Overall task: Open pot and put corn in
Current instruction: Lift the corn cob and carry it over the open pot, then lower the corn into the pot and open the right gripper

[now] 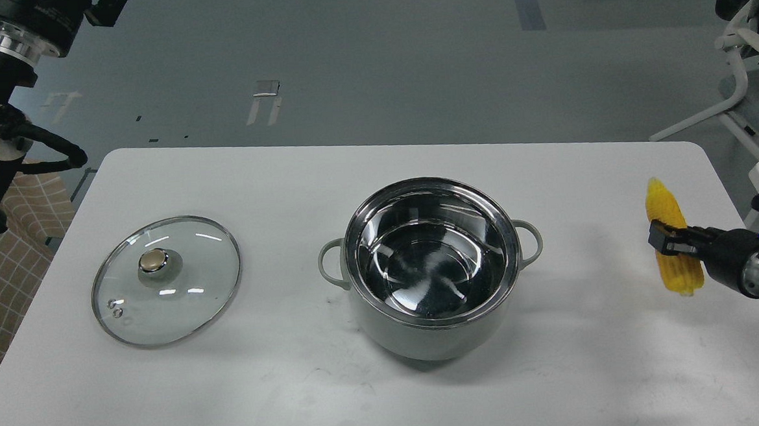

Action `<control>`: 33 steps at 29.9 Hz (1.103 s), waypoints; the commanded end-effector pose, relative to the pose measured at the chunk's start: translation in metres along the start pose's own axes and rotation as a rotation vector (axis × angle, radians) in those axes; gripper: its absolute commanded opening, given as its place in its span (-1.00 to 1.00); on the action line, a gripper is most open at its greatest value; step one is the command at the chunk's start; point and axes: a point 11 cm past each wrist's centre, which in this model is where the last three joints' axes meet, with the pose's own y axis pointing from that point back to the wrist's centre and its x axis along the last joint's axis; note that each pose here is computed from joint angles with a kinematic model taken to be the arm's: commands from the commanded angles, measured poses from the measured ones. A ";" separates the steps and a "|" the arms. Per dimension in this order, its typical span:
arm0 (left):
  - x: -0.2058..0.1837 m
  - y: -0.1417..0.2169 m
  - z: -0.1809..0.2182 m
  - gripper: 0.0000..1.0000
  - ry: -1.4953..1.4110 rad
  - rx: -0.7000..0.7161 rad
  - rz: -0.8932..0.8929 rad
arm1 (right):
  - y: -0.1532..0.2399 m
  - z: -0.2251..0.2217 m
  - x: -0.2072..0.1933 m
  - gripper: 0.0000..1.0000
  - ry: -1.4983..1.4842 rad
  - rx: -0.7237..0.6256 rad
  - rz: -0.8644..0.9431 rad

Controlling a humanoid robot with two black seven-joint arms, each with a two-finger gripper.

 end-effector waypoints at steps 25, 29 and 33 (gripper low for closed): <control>-0.004 -0.003 0.002 0.93 0.003 -0.004 -0.010 | -0.018 -0.243 -0.058 -0.13 0.156 0.652 -0.254; -0.004 -0.003 0.002 0.93 0.003 -0.004 -0.008 | -0.022 -0.240 -0.070 0.04 0.208 0.633 -0.271; -0.003 -0.003 0.002 0.93 0.001 -0.004 -0.007 | -0.022 -0.242 -0.067 0.40 0.210 0.637 -0.261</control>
